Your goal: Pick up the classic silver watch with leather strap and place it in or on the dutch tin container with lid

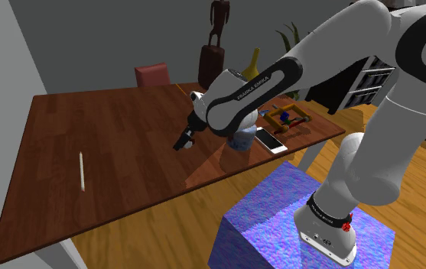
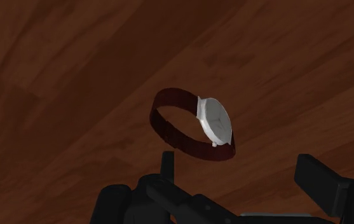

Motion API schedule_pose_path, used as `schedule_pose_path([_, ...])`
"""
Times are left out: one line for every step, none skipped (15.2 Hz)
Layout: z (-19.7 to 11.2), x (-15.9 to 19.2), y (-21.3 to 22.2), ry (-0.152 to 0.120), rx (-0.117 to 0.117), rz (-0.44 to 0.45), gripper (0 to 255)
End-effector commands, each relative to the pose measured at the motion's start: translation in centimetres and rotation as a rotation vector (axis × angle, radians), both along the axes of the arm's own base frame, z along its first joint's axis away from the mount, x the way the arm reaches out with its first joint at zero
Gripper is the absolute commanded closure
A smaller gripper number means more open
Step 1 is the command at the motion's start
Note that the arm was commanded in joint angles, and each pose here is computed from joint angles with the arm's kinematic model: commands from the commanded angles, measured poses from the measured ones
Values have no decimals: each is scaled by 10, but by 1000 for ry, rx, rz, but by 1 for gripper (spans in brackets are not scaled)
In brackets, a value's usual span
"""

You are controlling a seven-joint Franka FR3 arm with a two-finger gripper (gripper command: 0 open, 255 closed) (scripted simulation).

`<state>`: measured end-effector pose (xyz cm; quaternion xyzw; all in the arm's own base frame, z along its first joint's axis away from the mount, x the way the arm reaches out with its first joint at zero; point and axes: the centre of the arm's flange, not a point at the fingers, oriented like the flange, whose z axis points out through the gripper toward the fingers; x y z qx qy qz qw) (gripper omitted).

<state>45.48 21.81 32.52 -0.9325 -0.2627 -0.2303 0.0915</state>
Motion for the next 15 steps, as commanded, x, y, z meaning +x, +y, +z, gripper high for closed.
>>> schedule_pose_path([-1, 0, 0, 0, 0, 0, 0])
schedule_pose_path([-1, 0, 0, 0, 0, 0, 0])
schedule_pose_path([-1, 0, 0, 0, 0, 0, 0])
schedule_pose_path([-1, 0, 0, 0, 0, 0, 0])
schedule_pose_path([-1, 0, 0, 0, 0, 0, 0])
schedule_pose_path([-1, 0, 0, 0, 0, 0, 255])
schedule_pose_path([-1, 0, 0, 0, 0, 0, 255])
schedule_pose_path([-1, 0, 0, 0, 0, 0, 255])
schedule_pose_path([-1, 0, 0, 0, 0, 0, 255])
schedule_pose_path([-1, 0, 0, 0, 0, 0, 255])
schedule_pose_path([-1, 0, 0, 0, 0, 0, 255])
schedule_pose_path([-1, 0, 0, 0, 0, 0, 255])
schedule_pose_path([-1, 0, 0, 0, 0, 0, 255])
schedule_pose_path([-1, 0, 0, 0, 0, 0, 255])
schedule_pose_path([-1, 0, 0, 0, 0, 0, 255])
